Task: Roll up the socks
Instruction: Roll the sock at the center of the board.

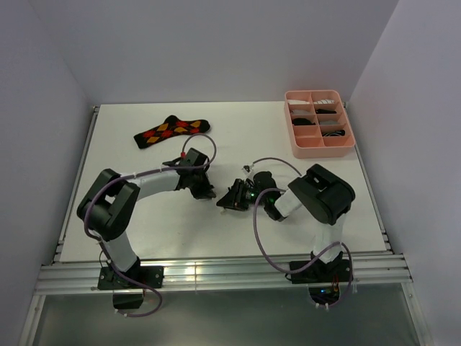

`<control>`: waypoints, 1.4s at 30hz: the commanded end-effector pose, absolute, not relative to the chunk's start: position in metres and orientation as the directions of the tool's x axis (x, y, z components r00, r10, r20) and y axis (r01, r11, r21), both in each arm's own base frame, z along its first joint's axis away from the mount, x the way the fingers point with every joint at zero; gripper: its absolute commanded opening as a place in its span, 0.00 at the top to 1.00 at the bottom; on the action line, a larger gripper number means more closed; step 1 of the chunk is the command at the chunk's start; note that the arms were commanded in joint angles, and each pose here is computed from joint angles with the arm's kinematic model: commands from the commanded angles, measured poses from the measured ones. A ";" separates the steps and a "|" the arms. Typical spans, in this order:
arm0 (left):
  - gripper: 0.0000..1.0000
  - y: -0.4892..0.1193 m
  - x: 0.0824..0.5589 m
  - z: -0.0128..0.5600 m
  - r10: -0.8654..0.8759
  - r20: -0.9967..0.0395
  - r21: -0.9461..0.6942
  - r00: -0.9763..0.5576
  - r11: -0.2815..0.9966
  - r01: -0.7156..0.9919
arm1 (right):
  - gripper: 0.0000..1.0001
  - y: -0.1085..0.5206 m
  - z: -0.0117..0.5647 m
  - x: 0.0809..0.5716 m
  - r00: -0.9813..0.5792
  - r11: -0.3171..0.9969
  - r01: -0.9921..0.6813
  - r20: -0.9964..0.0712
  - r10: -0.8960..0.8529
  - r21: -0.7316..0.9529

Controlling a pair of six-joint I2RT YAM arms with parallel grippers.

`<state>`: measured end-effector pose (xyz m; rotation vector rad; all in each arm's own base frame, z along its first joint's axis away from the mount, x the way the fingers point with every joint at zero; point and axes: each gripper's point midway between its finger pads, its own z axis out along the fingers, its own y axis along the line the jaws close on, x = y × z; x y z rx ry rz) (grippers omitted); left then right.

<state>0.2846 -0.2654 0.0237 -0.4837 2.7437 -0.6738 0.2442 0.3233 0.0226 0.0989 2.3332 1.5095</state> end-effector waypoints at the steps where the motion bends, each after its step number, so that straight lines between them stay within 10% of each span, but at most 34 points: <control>1: 1.00 -0.244 0.278 0.016 -0.300 -0.219 -0.300 -0.929 0.926 -0.228 | 0.64 0.307 0.005 0.250 -0.902 0.617 -0.194 -0.386 0.194 0.763; 15: 1.00 -0.239 0.286 0.029 -0.236 -0.234 -0.133 -0.943 0.969 -0.210 | 0.52 0.317 0.075 0.266 -0.535 0.901 -0.404 -0.840 -0.093 0.157; 34: 1.00 -0.244 0.285 0.028 -0.242 -0.215 -0.136 -0.946 0.967 -0.216 | 0.54 0.355 0.027 0.242 -0.463 0.889 -0.423 -0.801 -0.380 -0.177; 42: 1.00 -0.244 0.283 0.028 -0.250 -0.214 -0.149 -0.945 0.964 -0.221 | 0.73 0.341 0.000 0.237 -0.502 0.892 -0.404 -0.766 -0.402 -0.203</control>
